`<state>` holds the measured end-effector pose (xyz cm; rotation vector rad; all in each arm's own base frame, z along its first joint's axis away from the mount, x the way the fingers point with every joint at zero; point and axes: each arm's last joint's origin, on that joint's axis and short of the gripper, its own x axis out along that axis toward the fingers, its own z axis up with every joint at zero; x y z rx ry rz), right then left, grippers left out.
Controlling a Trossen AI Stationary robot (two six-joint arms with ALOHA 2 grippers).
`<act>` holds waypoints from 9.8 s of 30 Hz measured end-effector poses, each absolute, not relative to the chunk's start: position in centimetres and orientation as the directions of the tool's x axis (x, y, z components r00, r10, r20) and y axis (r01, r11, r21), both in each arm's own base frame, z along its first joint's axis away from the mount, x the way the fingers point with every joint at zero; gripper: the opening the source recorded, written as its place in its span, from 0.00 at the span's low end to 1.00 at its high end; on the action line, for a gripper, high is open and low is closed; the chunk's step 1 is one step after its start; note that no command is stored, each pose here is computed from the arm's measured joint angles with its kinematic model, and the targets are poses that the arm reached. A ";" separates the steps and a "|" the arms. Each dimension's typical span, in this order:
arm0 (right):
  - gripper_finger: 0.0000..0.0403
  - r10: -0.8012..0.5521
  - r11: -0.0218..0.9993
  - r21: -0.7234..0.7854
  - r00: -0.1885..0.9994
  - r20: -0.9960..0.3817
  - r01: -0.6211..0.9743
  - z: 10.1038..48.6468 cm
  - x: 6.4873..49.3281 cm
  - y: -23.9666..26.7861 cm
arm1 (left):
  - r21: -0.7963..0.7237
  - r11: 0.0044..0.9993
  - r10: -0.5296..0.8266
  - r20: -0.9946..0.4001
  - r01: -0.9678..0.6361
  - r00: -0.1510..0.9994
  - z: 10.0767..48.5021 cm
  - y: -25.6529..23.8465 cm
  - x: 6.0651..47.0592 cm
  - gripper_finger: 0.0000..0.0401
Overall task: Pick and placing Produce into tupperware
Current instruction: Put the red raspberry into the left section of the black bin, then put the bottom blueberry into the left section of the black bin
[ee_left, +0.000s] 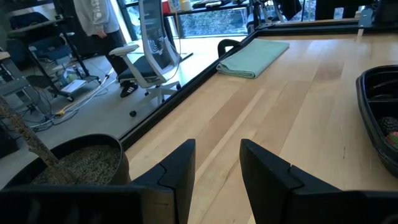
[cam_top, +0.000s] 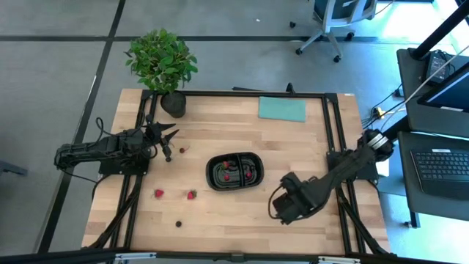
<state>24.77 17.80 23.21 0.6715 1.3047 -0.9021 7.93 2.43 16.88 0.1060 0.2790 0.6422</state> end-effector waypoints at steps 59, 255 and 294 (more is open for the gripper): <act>0.26 -0.035 0.425 -0.017 -0.003 -0.999 0.905 13.6 24.5 18.0 | 0.182 0.797 0.604 -0.224 -0.576 0.765 16.9 2.4 7.9 0.30; 0.14 -0.098 0.285 0.077 0.109 -0.989 0.955 15.7 19.0 22.9 | 0.160 0.797 0.604 -0.224 -0.583 0.765 16.9 2.4 7.9 0.30; 0.14 -0.070 0.845 0.357 0.744 -0.664 0.399 25.1 38.7 9.0 | 0.160 0.797 0.604 -0.223 -0.583 0.765 16.9 2.4 7.9 0.30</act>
